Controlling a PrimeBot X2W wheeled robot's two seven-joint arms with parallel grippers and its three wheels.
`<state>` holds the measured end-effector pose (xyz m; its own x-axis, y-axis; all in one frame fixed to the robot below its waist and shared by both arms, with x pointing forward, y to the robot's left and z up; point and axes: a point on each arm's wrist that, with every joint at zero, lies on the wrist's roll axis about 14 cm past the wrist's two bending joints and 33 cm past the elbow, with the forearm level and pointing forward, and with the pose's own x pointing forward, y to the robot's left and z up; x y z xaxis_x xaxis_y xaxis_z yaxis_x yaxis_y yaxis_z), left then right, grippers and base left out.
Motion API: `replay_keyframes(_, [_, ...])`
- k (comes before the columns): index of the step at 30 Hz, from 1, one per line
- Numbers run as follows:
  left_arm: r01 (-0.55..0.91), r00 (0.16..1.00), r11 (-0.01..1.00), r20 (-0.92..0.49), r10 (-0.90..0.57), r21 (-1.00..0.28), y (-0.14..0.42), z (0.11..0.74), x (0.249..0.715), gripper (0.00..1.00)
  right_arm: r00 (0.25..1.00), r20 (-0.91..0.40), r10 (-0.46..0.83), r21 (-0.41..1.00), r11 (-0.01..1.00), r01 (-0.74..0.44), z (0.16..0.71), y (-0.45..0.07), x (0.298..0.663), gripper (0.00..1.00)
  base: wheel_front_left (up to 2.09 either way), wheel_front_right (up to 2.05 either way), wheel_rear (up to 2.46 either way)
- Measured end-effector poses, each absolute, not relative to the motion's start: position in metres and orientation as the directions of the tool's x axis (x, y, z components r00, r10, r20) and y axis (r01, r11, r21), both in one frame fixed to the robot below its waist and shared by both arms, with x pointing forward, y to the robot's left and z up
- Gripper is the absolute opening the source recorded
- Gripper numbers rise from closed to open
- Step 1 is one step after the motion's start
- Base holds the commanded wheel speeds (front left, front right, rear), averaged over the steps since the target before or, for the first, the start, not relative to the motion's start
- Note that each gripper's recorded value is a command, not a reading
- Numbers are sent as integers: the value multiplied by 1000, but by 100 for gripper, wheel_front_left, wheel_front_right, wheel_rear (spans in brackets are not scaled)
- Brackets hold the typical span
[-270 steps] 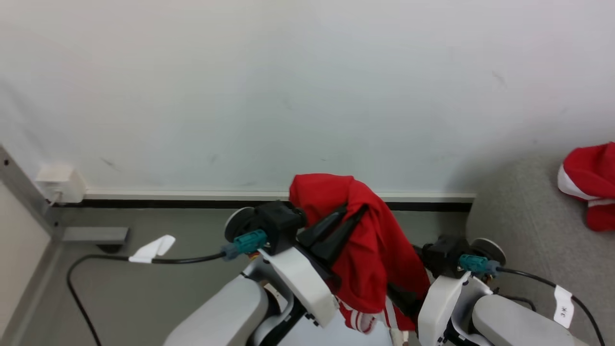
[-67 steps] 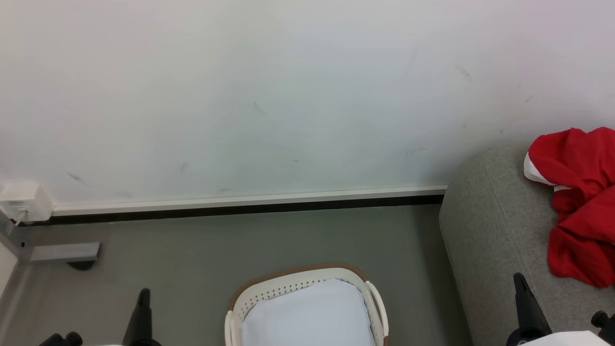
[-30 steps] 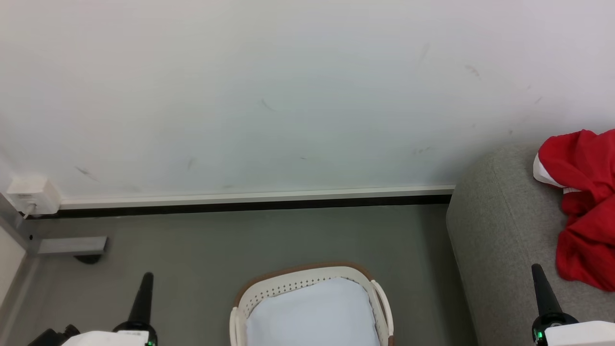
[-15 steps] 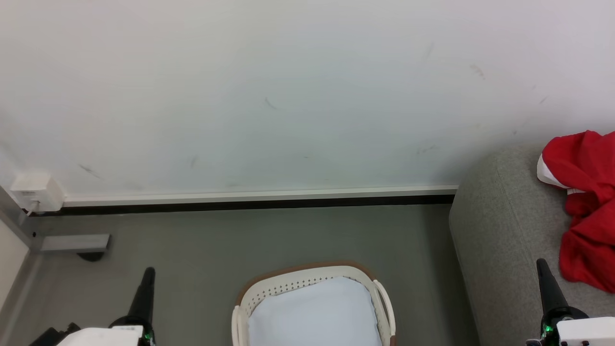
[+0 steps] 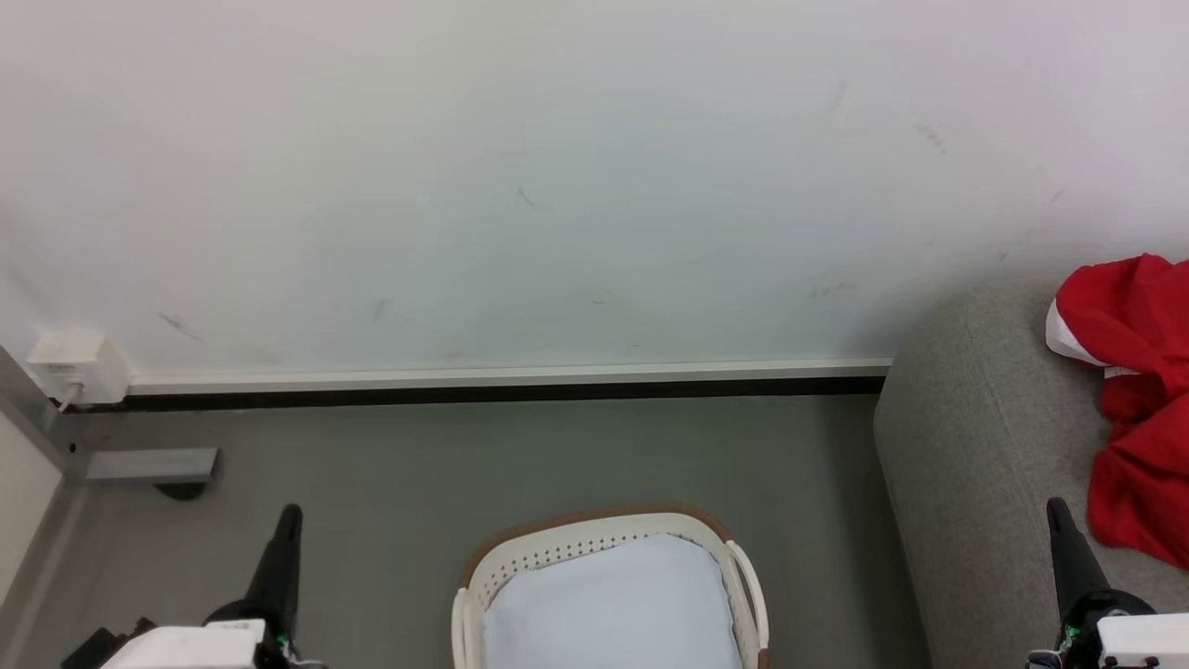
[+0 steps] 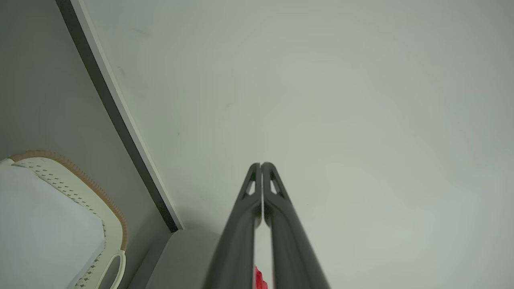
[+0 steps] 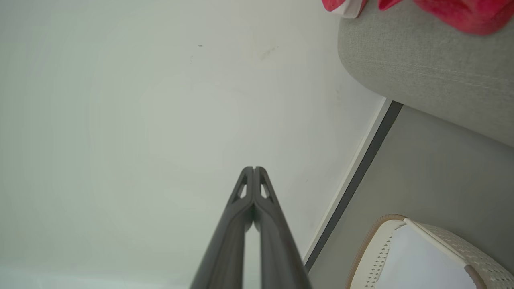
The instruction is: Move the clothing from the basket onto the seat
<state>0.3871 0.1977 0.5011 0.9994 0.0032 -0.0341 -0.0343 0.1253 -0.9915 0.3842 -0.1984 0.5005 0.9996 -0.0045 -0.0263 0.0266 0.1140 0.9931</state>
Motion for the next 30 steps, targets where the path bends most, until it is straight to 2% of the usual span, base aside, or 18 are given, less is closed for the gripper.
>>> replay_keyframes(19, [-5, 1000, 4, -5, -1, -1000, 200, 508, 389, 0, 1000, -4, -1, 1000, -1, 4, 506, -200, 389, 0, 0, 0, 0])
replay_keyframes(30, [-4, 1000, 2, -4, 0, -1000, 200, 508, 389, 0, 1000, -2, 0, 1000, -4, 2, 507, -200, 390, 0, 0, 0, 0])
